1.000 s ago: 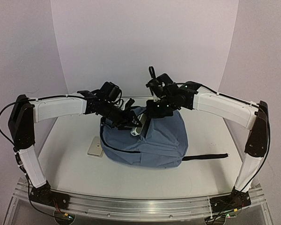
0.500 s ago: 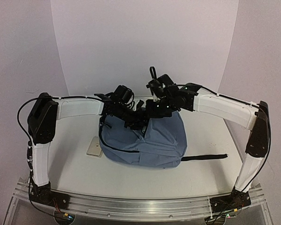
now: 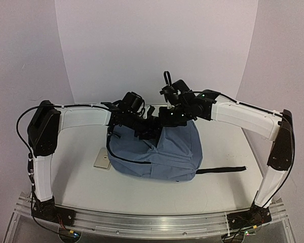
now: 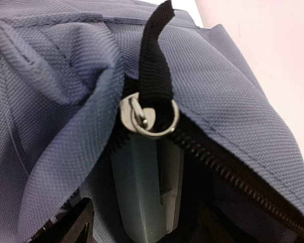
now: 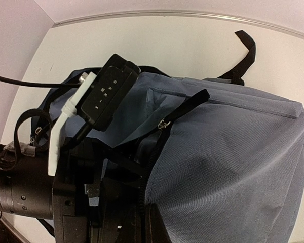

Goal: Pack the student bag
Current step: Place the stationery in the student bag.

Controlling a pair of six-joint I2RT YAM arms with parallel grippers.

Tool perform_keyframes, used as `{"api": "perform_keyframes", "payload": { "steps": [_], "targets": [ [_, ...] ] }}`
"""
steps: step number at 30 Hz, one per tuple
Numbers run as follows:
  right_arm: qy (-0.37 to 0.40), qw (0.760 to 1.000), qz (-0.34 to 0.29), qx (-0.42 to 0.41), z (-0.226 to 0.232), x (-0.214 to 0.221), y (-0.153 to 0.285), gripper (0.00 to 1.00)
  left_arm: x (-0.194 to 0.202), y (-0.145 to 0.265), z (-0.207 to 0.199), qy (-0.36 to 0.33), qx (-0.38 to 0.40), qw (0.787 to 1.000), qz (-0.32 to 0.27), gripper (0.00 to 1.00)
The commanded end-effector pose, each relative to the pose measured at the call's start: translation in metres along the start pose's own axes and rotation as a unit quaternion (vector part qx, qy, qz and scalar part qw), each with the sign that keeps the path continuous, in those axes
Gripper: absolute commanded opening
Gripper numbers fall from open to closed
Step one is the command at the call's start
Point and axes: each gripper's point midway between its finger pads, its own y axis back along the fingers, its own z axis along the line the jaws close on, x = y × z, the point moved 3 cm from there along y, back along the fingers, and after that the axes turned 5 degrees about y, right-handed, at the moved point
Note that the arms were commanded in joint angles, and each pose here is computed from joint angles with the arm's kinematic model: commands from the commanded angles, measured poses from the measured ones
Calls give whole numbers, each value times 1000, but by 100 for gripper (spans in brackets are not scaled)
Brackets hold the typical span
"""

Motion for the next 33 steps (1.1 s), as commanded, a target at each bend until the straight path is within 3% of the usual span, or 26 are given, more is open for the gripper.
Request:
{"api": "perform_keyframes", "payload": {
  "steps": [1,10,14,23,33],
  "targets": [
    [-29,993,-99,-58,22,-47,43,0,0,-1,-16,-23,37,999,-5,66],
    [-29,993,-99,-54,20,-47,42,0,16,-32,-44,-59,94,994,17,56],
    [-29,993,-101,-51,19,-47,44,0,14,-27,-41,-62,75,995,0,56],
    [-40,992,-118,-17,5,-48,50,0,13,60,-45,-105,-23,990,-92,70],
    [-44,992,-119,-2,-1,-45,48,0,51,157,-26,-111,-96,983,-111,83]
  ]
}}
